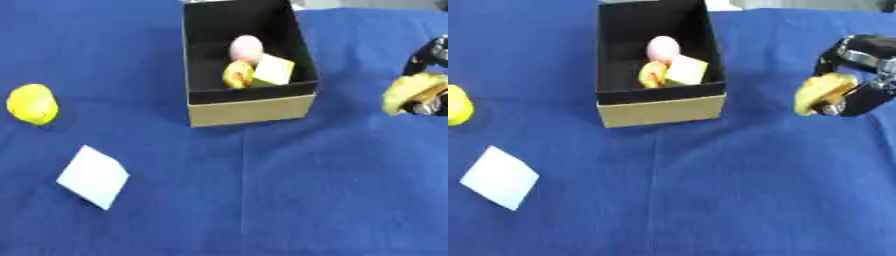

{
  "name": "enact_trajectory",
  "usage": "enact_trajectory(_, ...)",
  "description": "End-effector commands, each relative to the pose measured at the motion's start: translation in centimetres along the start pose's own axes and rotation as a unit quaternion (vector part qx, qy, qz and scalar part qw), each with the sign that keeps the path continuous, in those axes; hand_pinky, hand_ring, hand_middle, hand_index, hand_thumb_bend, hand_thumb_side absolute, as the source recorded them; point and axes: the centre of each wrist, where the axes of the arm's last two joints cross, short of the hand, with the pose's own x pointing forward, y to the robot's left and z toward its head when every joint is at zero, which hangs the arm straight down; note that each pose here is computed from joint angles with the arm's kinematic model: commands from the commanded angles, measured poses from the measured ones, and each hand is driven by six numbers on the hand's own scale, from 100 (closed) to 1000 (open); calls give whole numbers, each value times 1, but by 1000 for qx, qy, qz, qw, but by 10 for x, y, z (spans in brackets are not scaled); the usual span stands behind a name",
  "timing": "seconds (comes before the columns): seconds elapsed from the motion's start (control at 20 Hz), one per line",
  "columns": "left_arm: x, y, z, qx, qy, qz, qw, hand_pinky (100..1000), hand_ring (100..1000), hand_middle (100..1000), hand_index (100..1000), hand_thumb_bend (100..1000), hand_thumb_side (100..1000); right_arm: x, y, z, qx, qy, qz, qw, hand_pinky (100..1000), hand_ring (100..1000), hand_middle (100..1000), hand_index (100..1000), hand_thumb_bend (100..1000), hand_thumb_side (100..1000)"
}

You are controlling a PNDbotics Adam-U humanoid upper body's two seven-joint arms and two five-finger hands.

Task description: Pick up objects on the table and place them in the box.

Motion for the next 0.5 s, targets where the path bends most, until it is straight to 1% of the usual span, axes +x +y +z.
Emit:
enact_trajectory(0.05, 7, 3, -6, -8, -15, -8, 1000, 736, 582, 535, 773, 291, 538, 17, -37, 13, -48, -27, 19, 998, 817, 714, 485, 639, 364, 100)
enact_trajectory(0.25, 7, 3, -6, -13, -15, -9, 1000, 736, 582, 536, 773, 292, 536, 42, -60, 16, -81, -71, 16, 994, 817, 714, 494, 650, 365, 100)
enact_trajectory(0.4, 8, 2, -7, -18, -16, -6, 1000, 736, 582, 536, 773, 294, 534, 57, -69, 8, -87, -97, 12, 991, 816, 712, 508, 664, 372, 100)
enact_trajectory(0.5, 8, 1, -8, -21, -16, -5, 1000, 736, 582, 536, 773, 295, 534, 62, -73, 0, -90, -102, 7, 991, 815, 718, 524, 680, 382, 100)
